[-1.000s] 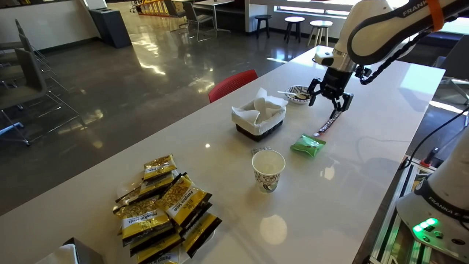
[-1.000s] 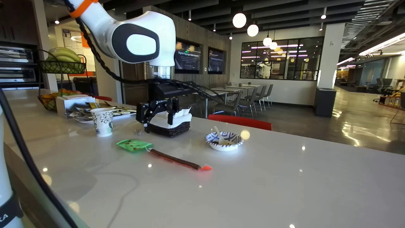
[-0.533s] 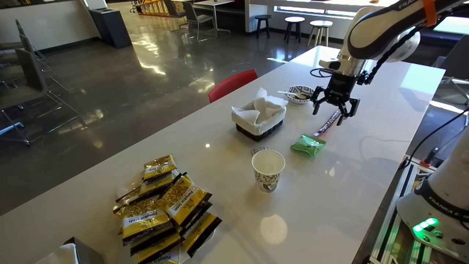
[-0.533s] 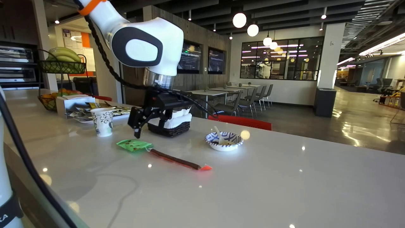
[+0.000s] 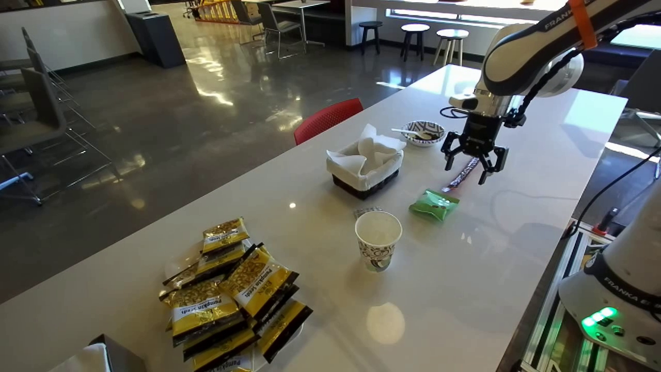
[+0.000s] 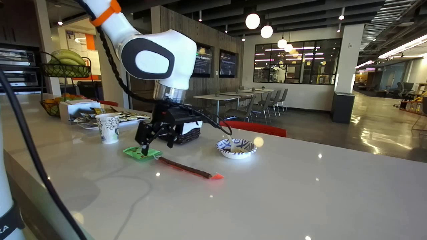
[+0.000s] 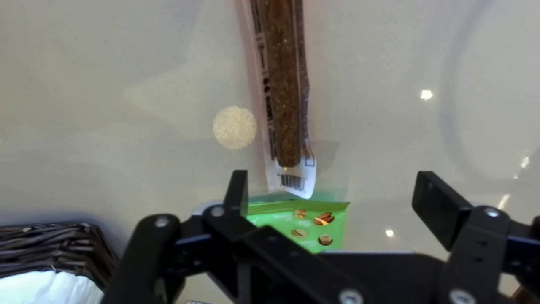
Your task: Place the object inside the basket
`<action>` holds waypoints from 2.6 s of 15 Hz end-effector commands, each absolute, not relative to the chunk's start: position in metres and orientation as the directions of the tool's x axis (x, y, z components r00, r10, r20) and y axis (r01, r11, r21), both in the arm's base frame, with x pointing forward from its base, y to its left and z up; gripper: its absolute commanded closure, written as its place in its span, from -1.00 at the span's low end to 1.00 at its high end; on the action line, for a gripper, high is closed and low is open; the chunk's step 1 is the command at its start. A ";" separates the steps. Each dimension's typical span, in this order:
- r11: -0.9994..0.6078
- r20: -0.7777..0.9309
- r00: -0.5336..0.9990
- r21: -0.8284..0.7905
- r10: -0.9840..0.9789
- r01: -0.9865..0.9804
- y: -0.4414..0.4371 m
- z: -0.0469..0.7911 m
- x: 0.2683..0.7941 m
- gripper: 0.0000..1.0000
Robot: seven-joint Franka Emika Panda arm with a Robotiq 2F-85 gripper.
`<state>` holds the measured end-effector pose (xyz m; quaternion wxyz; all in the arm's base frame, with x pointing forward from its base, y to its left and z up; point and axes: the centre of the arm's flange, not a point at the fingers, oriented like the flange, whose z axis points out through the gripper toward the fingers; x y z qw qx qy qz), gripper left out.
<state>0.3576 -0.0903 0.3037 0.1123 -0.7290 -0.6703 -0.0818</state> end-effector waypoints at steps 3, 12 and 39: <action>-0.073 0.222 0.071 -0.001 0.972 0.997 -0.091 0.279 0.347 -1.00; -0.023 0.197 0.019 0.014 0.980 1.000 -0.083 0.264 0.359 -0.37; -0.415 0.574 0.293 0.090 0.764 0.905 -0.081 0.428 0.355 0.92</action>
